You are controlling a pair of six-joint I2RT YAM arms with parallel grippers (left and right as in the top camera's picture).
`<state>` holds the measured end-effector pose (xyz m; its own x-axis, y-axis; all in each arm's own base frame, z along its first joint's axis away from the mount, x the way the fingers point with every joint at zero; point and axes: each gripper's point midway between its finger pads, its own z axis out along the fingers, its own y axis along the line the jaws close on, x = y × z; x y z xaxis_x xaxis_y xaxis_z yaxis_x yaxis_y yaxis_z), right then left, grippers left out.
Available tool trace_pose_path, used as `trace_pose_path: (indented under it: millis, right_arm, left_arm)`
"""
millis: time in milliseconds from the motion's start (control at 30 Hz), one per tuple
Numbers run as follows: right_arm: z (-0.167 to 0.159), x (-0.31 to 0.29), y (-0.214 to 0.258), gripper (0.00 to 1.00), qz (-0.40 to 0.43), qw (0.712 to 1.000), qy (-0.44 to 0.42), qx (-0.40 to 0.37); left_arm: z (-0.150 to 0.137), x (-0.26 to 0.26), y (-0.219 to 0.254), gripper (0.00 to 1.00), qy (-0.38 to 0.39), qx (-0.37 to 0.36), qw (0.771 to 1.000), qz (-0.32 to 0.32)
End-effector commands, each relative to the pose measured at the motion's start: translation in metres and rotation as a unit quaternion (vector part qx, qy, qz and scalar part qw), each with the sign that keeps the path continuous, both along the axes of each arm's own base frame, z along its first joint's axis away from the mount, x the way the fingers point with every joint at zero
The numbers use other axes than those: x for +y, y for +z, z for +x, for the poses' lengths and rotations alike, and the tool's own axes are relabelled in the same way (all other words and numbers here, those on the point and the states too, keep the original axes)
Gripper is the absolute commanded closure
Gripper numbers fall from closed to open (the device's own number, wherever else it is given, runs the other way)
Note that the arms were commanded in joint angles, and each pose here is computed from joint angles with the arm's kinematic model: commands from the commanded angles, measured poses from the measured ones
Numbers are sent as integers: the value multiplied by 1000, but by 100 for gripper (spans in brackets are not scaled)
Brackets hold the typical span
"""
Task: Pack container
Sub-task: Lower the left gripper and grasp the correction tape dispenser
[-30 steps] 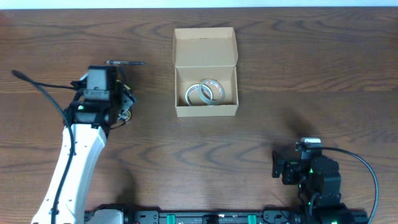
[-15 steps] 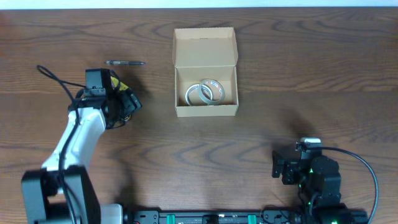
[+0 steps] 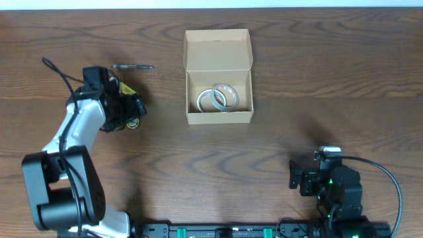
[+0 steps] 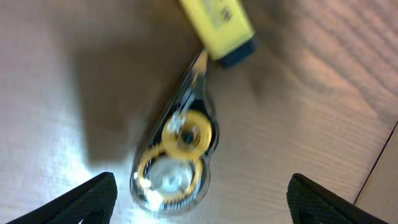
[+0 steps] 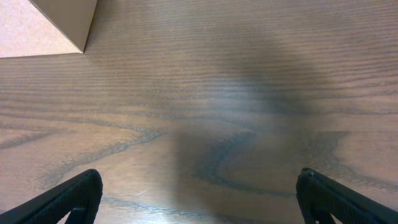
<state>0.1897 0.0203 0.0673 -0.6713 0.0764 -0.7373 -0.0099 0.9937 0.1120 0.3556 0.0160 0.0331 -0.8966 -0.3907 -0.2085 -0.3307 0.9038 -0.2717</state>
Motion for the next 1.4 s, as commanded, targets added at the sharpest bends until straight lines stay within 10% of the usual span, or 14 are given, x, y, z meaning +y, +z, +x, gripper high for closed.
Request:
trace_pose_path:
  millis: [0,1367]
  right_arm:
    - [1,-3,1,1,2,1000,-10,-3]
    - [1,-3,1,1,2,1000,-10,-3]
  left_arm:
    - [8,5,-5,11,-30,3,999,10]
    - [-10,19,-35,24,-95,83,990,63]
